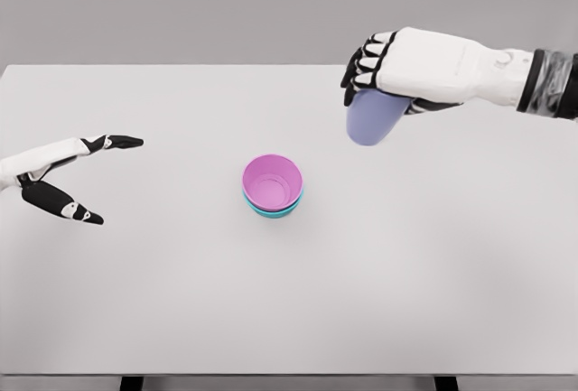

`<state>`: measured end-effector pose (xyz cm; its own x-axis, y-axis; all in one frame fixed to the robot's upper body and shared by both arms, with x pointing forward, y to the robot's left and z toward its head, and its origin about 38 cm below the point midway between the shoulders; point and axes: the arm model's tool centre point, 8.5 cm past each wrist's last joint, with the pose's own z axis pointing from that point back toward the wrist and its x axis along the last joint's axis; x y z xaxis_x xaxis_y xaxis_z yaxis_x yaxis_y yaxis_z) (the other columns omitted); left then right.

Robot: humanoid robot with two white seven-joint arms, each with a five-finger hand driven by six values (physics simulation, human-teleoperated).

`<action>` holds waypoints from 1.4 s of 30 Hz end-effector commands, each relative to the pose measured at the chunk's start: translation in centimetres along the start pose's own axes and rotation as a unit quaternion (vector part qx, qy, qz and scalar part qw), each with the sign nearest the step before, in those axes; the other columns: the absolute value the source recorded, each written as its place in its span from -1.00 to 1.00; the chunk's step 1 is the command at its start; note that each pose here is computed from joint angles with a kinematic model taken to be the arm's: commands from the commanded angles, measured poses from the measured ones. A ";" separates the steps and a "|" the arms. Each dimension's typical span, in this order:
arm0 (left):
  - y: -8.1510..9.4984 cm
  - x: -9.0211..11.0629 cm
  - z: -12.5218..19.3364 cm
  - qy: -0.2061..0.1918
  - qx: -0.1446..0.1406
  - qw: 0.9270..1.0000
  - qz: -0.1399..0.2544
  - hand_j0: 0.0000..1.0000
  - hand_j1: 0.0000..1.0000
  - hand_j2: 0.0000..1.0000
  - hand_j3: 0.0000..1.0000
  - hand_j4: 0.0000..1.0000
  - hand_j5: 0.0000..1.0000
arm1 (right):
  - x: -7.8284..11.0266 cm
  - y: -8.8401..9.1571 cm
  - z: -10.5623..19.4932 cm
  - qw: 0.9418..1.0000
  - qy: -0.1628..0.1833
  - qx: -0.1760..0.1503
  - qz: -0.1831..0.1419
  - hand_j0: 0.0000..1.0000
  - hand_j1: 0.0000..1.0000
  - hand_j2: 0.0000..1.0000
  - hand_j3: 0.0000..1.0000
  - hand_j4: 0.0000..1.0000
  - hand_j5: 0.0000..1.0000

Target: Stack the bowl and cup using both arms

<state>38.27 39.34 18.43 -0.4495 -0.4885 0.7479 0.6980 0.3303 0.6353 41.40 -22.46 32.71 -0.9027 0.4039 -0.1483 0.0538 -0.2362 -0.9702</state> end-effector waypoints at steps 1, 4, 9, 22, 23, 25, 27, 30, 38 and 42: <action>0.1 0.0 0.0 -0.001 0.003 1.000 0.003 1.00 1.00 1.00 1.00 1.00 1.00 | 1.5 -0.4 -1.3 1.000 -0.026 -0.011 0.003 0.22 0.22 0.22 0.22 0.22 0.22; 0.1 0.0 0.0 -0.001 0.003 1.000 0.003 1.00 1.00 1.00 1.00 1.00 1.00 | 2.5 -0.6 -2.7 0.999 -0.047 -0.018 0.003 0.22 0.22 0.22 0.22 0.22 0.22; 0.1 0.0 0.0 -0.001 0.003 1.000 0.003 1.00 1.00 1.00 1.00 1.00 1.00 | 3.7 -0.9 -4.8 0.997 -0.078 -0.021 0.005 0.22 0.22 0.22 0.22 0.22 0.22; 0.1 0.0 0.0 -0.001 0.003 1.000 0.003 1.00 1.00 1.00 1.00 1.00 1.00 | 5.4 -1.2 -7.2 0.993 -0.112 -0.029 0.003 0.23 0.23 0.23 0.23 0.23 0.23; 0.1 0.0 0.0 -0.001 0.003 1.000 0.003 1.00 1.00 1.00 1.00 1.00 1.00 | 5.4 -1.3 -7.2 0.993 -0.114 -0.031 0.001 0.24 0.24 0.24 0.24 0.24 0.24; 0.0 0.0 0.0 -0.001 0.002 1.000 0.003 1.00 1.00 1.00 1.00 1.00 1.00 | 5.3 -1.9 -7.0 0.993 -0.116 -0.037 0.003 0.24 0.24 0.24 0.24 0.24 0.24; 0.0 0.0 0.0 -0.001 0.002 1.000 0.003 1.00 1.00 1.00 1.00 1.00 1.00 | 5.3 -1.9 -6.9 0.993 -0.115 -0.038 0.003 0.24 0.24 0.24 0.24 0.24 0.24; 0.0 0.0 0.0 -0.001 0.002 1.000 0.003 1.00 1.00 1.00 1.00 1.00 1.00 | 5.3 -1.8 -7.1 0.992 -0.116 -0.039 0.001 0.24 0.24 0.24 0.24 0.24 0.24; 0.0 0.0 0.0 -0.001 0.002 1.000 0.003 1.00 1.00 1.00 1.00 1.00 1.00 | 4.8 -0.5 -8.8 0.993 -0.114 -0.033 -0.024 0.24 0.24 0.24 0.24 0.24 0.24; 0.0 0.0 0.0 -0.001 0.002 1.000 0.004 1.00 1.00 1.00 1.00 1.00 1.00 | 4.5 1.1 -9.8 0.994 -0.109 -0.009 -0.032 0.24 0.24 0.24 0.24 0.24 0.24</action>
<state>38.27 39.27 18.37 -0.4492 -0.4872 0.7489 0.6993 0.3299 0.6341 41.14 -12.31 29.80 -0.9772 0.2046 -0.0574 0.0180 -0.1894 -0.9817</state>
